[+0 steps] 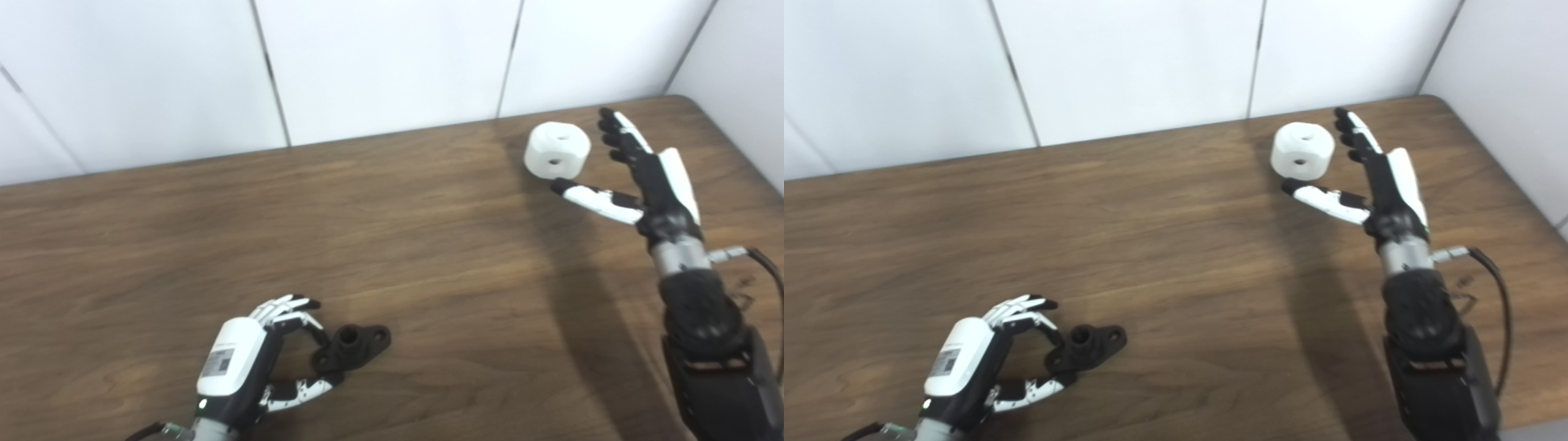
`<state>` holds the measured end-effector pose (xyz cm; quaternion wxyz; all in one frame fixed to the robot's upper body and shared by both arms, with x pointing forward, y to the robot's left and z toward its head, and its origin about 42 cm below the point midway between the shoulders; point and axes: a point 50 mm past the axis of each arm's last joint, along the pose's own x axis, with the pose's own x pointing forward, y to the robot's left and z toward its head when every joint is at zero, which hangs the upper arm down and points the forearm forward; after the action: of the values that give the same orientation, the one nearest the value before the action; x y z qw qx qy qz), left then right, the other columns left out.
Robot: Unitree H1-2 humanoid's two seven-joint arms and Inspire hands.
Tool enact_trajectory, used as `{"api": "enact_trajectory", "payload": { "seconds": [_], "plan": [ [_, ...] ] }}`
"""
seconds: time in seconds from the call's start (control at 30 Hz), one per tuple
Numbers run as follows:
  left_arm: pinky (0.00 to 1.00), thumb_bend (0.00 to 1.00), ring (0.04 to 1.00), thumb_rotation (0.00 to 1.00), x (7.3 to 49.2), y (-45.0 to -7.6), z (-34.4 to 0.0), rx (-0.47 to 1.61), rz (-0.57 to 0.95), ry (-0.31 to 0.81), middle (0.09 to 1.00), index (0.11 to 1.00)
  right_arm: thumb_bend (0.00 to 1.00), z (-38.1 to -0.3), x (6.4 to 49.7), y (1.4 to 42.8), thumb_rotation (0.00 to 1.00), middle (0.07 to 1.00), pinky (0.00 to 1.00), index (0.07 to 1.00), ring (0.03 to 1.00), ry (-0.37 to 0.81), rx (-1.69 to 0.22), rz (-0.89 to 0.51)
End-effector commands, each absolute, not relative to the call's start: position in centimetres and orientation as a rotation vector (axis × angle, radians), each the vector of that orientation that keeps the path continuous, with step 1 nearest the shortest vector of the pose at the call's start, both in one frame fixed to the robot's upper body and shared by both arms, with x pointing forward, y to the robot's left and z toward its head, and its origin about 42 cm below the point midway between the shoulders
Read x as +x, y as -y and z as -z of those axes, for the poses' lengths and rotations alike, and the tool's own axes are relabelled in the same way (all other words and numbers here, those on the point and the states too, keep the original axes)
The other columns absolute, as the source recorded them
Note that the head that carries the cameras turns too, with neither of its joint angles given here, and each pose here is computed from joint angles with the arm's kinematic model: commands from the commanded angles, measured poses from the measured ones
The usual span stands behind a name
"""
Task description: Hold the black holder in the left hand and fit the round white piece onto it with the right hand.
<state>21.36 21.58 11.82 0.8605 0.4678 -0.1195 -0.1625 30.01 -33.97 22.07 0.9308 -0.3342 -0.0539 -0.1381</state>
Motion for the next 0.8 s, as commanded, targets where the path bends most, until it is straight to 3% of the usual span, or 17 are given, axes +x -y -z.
{"api": "enact_trajectory", "payload": {
  "seconds": [0.0,0.2,0.77],
  "plan": [
    [0.84,0.51,0.851,0.04,20.5,-23.3,-10.4,1.040,0.376,0.152,0.792,0.488,0.77,-24.8,31.9,34.5,0.47,0.912,0.88,0.912,0.905,0.180,-0.767,0.306],
    [0.86,0.52,0.855,0.04,20.4,-24.0,-10.0,1.046,0.375,0.137,0.786,0.488,0.79,-26.0,35.5,35.0,0.42,0.956,0.96,0.913,0.988,0.137,-0.841,0.307],
    [0.84,0.51,0.845,0.04,20.4,-25.3,-9.0,1.039,0.370,0.158,0.785,0.488,0.85,-27.5,42.9,36.7,0.32,0.960,0.89,0.877,0.998,0.003,-0.961,0.304]
  ]
}}
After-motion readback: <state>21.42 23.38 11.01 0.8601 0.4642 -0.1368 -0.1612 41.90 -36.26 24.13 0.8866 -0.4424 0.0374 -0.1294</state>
